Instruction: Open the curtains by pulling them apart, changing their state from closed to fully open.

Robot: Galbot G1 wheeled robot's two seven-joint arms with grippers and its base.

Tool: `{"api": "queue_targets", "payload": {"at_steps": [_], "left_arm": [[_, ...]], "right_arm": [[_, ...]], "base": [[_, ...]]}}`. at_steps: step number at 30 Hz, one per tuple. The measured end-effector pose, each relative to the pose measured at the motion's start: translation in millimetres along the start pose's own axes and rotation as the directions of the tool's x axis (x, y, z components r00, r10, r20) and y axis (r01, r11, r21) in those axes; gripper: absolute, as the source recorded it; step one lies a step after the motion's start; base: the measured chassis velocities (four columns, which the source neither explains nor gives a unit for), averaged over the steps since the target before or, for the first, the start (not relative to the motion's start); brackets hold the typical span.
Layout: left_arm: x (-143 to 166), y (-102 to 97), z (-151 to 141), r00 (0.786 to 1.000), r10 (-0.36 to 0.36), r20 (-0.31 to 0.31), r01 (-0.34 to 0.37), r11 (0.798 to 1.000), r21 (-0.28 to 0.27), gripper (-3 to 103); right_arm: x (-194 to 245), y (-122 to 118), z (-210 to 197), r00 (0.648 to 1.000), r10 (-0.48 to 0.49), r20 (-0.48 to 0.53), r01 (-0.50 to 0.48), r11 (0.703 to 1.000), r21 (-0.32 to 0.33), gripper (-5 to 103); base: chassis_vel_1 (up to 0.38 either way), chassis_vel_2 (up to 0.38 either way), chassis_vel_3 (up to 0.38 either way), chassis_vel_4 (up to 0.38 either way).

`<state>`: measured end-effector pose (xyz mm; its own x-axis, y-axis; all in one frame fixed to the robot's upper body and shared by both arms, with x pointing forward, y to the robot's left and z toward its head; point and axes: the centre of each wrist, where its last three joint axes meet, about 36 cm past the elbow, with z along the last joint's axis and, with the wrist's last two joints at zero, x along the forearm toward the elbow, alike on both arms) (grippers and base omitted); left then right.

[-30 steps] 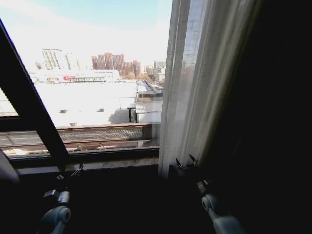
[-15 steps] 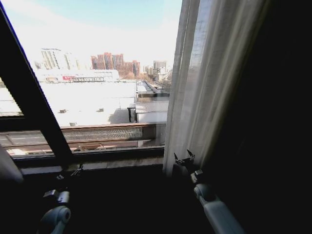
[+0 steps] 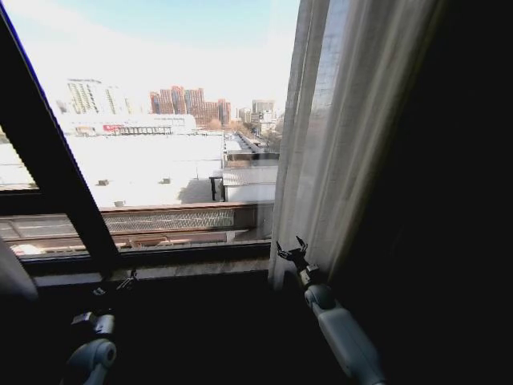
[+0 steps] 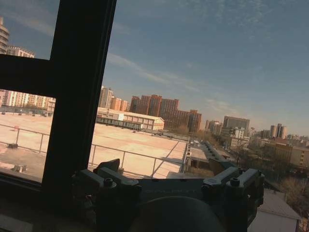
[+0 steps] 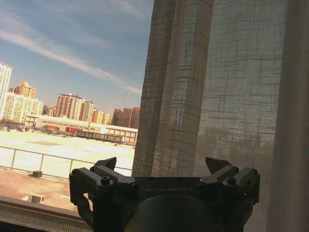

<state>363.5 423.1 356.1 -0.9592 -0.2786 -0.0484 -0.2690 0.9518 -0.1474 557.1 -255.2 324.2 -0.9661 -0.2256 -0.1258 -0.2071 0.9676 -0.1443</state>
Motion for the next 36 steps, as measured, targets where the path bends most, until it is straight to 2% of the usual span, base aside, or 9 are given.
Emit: {"api": "queue_targets", "payload": {"at_steps": [4, 11, 15, 18, 21, 24, 26, 32, 36], "left_arm": [[0, 0.0, 0, 1.000, 0.000, 0.000, 0.000, 1.000, 0.000, 100], [0, 0.0, 0, 1.000, 0.000, 0.000, 0.000, 1.000, 0.000, 100], [0, 0.0, 0, 1.000, 0.000, 0.000, 0.000, 1.000, 0.000, 100], [0, 0.0, 0, 1.000, 0.000, 0.000, 0.000, 1.000, 0.000, 100], [0, 0.0, 0, 1.000, 0.000, 0.000, 0.000, 1.000, 0.000, 100], [0, 0.0, 0, 1.000, 0.000, 0.000, 0.000, 1.000, 0.000, 100], [0, 0.0, 0, 1.000, 0.000, 0.000, 0.000, 1.000, 0.000, 100], [0, 0.0, 0, 1.000, 0.000, 0.000, 0.000, 1.000, 0.000, 100], [0, 0.0, 0, 1.000, 0.000, 0.000, 0.000, 1.000, 0.000, 100]], "right_arm": [[-14, 4, 4, 1.000, 0.003, -0.005, -0.003, 1.000, 0.000, 103], [-34, 9, 12, 1.000, 0.021, -0.011, -0.021, 1.000, -0.007, 89], [-38, 11, 11, 1.000, 0.020, -0.008, -0.020, 1.000, -0.013, 67], [-38, 11, 9, 1.000, 0.018, -0.004, -0.018, 1.000, -0.013, 61], [-36, 10, 8, 1.000, 0.018, -0.001, -0.018, 1.000, -0.015, 45], [-35, 9, 7, 1.000, 0.018, -0.001, -0.018, 1.000, -0.014, 40], [-33, 10, 7, 1.000, 0.016, -0.003, -0.016, 1.000, -0.016, 28], [-33, 13, 5, 1.000, -0.017, 0.010, 0.018, 0.999, -0.028, 7], [-33, 13, 5, 0.998, -0.057, 0.022, 0.058, 0.997, -0.054, 1]], "base": [[0.000, 0.000, 0.000, 0.000], [0.000, 0.000, 0.000, 0.000], [0.000, 0.000, 0.000, 0.000], [0.000, 0.000, 0.000, 0.000], [0.000, 0.000, 0.000, 0.000], [0.000, 0.000, 0.000, 0.000], [0.000, 0.000, 0.000, 0.000], [0.000, 0.000, 0.000, 0.000], [0.000, 0.000, 0.000, 0.000]]}}
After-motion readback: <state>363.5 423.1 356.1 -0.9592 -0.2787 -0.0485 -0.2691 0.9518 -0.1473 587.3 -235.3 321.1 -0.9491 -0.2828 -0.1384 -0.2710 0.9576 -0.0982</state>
